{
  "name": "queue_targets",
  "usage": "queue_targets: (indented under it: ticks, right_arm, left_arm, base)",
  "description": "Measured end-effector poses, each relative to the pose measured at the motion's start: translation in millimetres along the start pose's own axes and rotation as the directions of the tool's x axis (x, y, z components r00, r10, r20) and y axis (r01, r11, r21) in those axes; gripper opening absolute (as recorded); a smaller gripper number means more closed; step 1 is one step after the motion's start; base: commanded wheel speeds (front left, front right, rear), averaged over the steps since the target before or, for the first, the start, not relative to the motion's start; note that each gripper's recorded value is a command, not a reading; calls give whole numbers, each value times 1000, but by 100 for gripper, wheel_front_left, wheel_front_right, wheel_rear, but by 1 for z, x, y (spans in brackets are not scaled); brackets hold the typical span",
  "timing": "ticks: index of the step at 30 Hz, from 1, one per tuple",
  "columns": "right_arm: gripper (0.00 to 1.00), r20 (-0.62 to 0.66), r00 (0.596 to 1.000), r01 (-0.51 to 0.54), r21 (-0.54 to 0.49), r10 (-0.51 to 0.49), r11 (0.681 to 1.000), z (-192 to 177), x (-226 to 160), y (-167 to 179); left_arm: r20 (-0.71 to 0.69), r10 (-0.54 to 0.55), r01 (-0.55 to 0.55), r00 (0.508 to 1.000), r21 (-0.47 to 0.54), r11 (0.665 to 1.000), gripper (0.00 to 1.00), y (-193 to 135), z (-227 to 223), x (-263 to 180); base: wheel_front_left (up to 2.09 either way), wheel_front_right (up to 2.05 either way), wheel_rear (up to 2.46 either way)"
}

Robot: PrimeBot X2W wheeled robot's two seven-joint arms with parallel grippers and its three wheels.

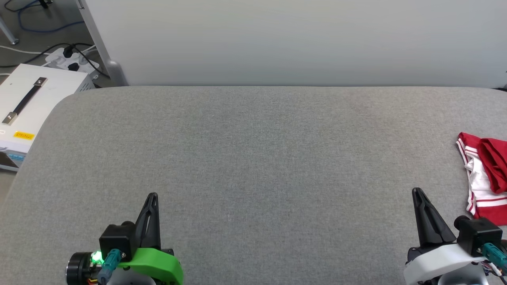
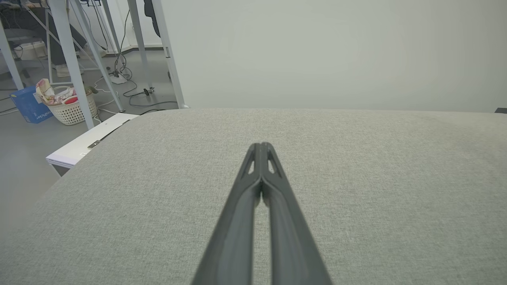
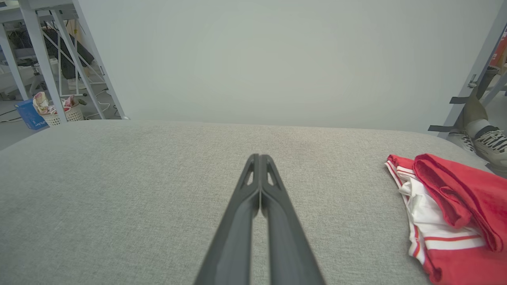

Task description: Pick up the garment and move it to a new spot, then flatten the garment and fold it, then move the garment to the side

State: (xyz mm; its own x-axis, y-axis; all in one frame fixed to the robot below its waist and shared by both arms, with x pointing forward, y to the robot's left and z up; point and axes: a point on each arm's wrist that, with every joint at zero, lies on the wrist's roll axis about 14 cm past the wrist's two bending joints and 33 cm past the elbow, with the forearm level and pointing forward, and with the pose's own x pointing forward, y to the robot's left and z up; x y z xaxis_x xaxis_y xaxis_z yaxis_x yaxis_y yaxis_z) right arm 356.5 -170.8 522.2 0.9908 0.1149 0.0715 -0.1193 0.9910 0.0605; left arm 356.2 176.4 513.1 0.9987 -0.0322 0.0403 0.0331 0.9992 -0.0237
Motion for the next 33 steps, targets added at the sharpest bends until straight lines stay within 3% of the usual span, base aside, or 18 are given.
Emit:
queue_targets:
  ticks: [33]
  right_arm:
    - [0,-41,999,-9,-42,7,999,-1,5,4]
  left_arm:
    - [-27,10,-9,1000,31,999,0,0,3,6]
  base:
    - [0,0,0]
